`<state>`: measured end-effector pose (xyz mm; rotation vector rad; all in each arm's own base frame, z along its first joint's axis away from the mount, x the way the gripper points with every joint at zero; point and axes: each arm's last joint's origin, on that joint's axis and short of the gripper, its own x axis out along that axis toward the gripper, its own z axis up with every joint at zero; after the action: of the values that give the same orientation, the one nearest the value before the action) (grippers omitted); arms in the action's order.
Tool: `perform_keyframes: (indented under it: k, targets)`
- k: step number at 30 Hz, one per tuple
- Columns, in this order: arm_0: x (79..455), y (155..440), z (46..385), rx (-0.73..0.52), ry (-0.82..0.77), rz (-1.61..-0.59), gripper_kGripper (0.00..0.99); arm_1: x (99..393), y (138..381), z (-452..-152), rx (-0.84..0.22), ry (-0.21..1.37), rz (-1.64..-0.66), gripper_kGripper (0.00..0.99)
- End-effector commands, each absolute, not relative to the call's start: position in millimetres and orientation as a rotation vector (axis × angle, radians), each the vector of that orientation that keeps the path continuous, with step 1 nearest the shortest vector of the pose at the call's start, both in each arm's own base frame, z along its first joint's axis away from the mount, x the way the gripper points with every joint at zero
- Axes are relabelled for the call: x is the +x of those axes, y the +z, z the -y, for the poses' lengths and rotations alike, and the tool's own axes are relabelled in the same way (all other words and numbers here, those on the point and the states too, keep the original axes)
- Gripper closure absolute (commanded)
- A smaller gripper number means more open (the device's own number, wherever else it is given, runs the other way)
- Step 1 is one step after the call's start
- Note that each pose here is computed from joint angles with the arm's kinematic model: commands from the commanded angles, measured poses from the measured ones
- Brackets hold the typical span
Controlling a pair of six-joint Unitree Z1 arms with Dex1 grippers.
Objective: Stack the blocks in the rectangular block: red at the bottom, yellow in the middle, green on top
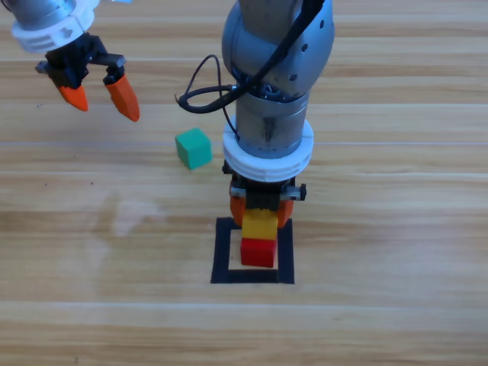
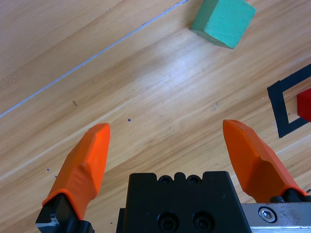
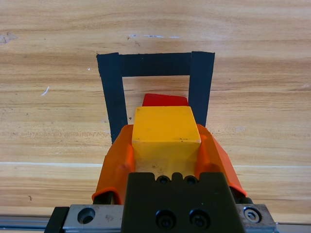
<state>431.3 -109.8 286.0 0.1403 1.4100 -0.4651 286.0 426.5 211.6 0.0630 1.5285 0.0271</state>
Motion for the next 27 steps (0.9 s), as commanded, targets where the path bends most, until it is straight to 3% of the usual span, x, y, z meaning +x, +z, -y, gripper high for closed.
perform_keyframes:
  k: [1,3,4,5,6,7,10,14,16,22,27]
  targets:
    - [437,266,118,0.142,-0.490,-1.448,0.000,296,168,-426,0.009,-0.032,-1.607,0.969]
    - [438,265,119,0.141,-0.491,-1.449,0.000,297,169,-426,0.010,-0.022,-1.609,0.942]
    - [438,265,119,0.141,-0.491,-1.451,0.000,295,170,-428,0.014,-0.014,-1.612,0.823]
    - [438,265,118,0.140,-0.490,-1.451,0.000,294,171,-430,0.011,-0.007,-1.610,0.588]
    - [438,264,118,0.141,-0.491,-1.452,0.000,292,174,-431,0.011,0.001,-1.606,0.272]
    - [438,264,118,0.140,-0.492,-1.452,0.000,289,179,-434,0.009,0.013,-1.602,0.071]
    - [438,264,118,0.140,-0.494,-1.450,0.000,281,187,-441,-0.008,0.050,-1.591,0.007]
    - [439,264,117,0.134,-0.496,-1.450,0.000,279,195,-441,-0.010,0.068,-1.581,0.000]
    - [439,264,117,0.134,-0.496,-1.449,0.000,278,213,-438,-0.007,0.105,-1.558,0.000]
    - [450,274,120,0.116,-0.476,-1.399,0.000,261,316,-404,0.007,0.247,-1.374,0.000]
    - [475,268,151,0.144,-0.494,-1.368,0.000,235,413,-344,-0.015,0.379,-1.165,0.001]
